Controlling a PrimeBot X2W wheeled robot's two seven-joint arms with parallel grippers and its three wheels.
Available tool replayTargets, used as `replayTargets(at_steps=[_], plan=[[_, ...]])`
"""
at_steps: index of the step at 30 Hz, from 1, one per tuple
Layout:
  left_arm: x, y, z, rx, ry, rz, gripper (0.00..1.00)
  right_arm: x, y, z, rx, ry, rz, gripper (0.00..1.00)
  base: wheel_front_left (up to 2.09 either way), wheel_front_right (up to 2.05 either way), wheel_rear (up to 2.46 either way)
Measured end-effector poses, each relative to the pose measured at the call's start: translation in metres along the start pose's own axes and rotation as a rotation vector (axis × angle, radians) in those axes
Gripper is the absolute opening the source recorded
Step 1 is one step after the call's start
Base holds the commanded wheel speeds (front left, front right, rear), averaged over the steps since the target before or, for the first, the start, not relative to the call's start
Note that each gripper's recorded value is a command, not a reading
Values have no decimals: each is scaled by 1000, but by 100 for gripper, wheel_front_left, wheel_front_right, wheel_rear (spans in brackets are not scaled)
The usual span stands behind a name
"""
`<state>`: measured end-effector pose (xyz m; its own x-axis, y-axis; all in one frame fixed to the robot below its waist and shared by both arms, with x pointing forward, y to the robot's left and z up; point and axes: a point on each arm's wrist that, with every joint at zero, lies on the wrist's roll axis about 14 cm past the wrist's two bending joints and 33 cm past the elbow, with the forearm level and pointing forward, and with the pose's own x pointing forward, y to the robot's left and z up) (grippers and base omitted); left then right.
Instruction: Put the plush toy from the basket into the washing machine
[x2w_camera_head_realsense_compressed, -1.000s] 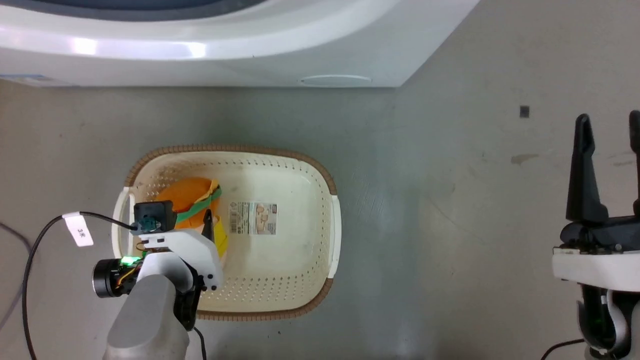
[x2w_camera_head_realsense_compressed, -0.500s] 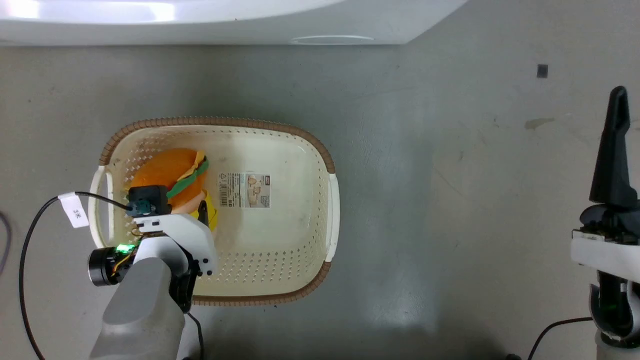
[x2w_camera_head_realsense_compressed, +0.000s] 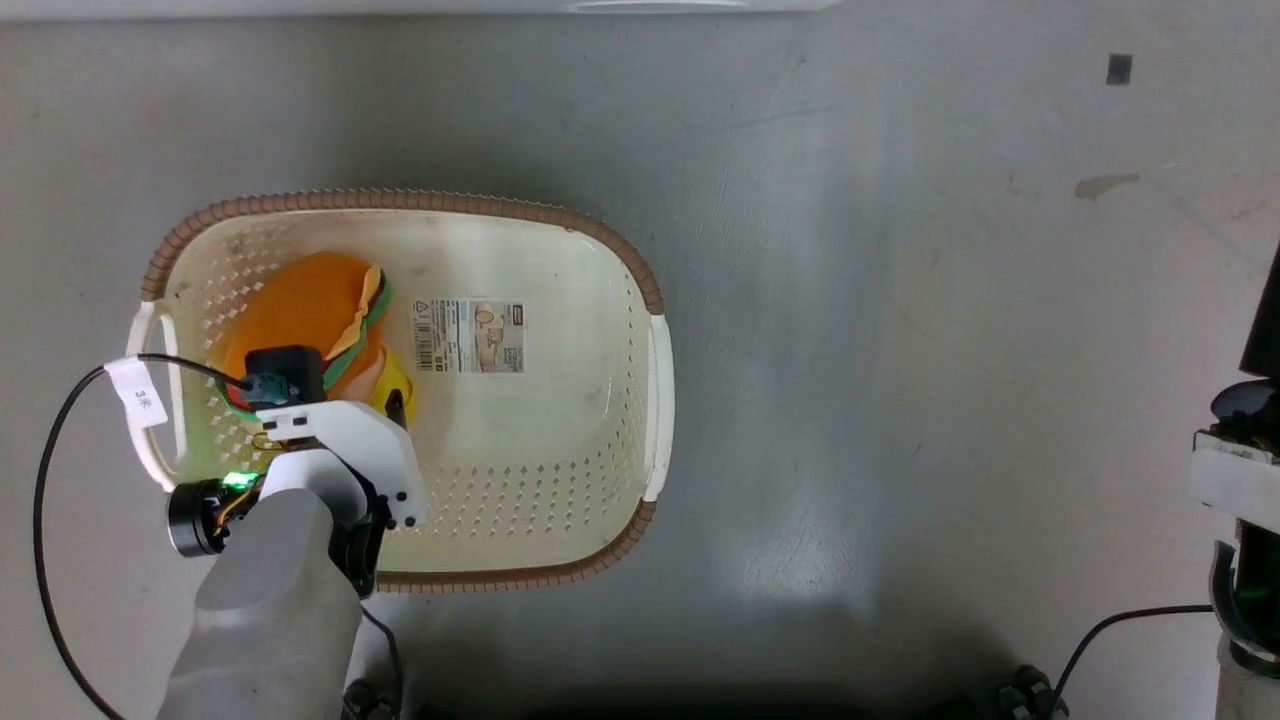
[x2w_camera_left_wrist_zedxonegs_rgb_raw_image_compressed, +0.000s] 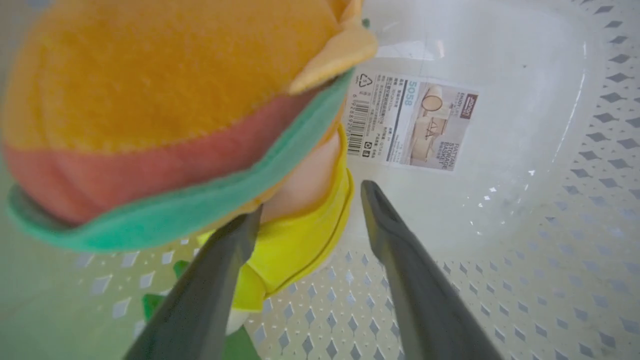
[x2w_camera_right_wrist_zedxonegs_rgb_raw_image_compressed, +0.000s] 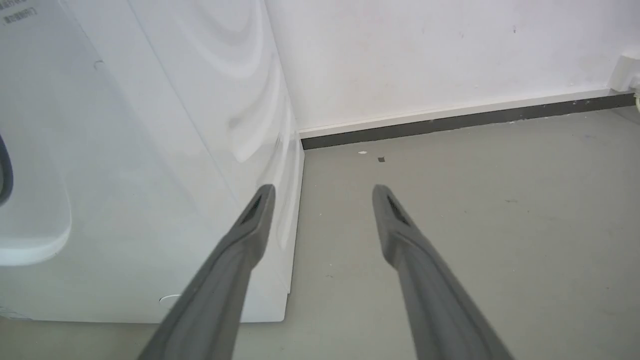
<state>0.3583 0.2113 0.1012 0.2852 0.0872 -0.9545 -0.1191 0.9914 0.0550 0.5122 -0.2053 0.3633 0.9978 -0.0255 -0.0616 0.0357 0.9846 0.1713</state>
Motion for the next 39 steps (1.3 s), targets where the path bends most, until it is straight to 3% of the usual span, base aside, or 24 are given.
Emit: replayTargets(at_steps=[15, 16, 17, 18, 29, 39], plan=[[32, 6, -25, -1, 109, 32, 100, 10, -13, -25, 5, -6, -27, 100, 0, 0, 0], [33, 6, -26, 3, 114, 30, 92, 10, -13, -27, 5, -6, -28, 100, 0, 0, 0], [34, 5, -25, 7, 112, 26, 36, 11, -13, -26, 6, -11, -28, 100, 0, 0, 0], [33, 4, -25, 9, 105, 25, 0, 11, -13, -24, 6, -18, -27, 100, 0, 0, 0], [21, 2, -8, 14, 57, 1, 0, 12, -10, 2, 13, -68, -22, 100, 0, 0, 0], [-10, -12, 31, 37, -111, -87, 0, 5, -5, 38, 69, -117, -23, 100, 0, 0, 0]])
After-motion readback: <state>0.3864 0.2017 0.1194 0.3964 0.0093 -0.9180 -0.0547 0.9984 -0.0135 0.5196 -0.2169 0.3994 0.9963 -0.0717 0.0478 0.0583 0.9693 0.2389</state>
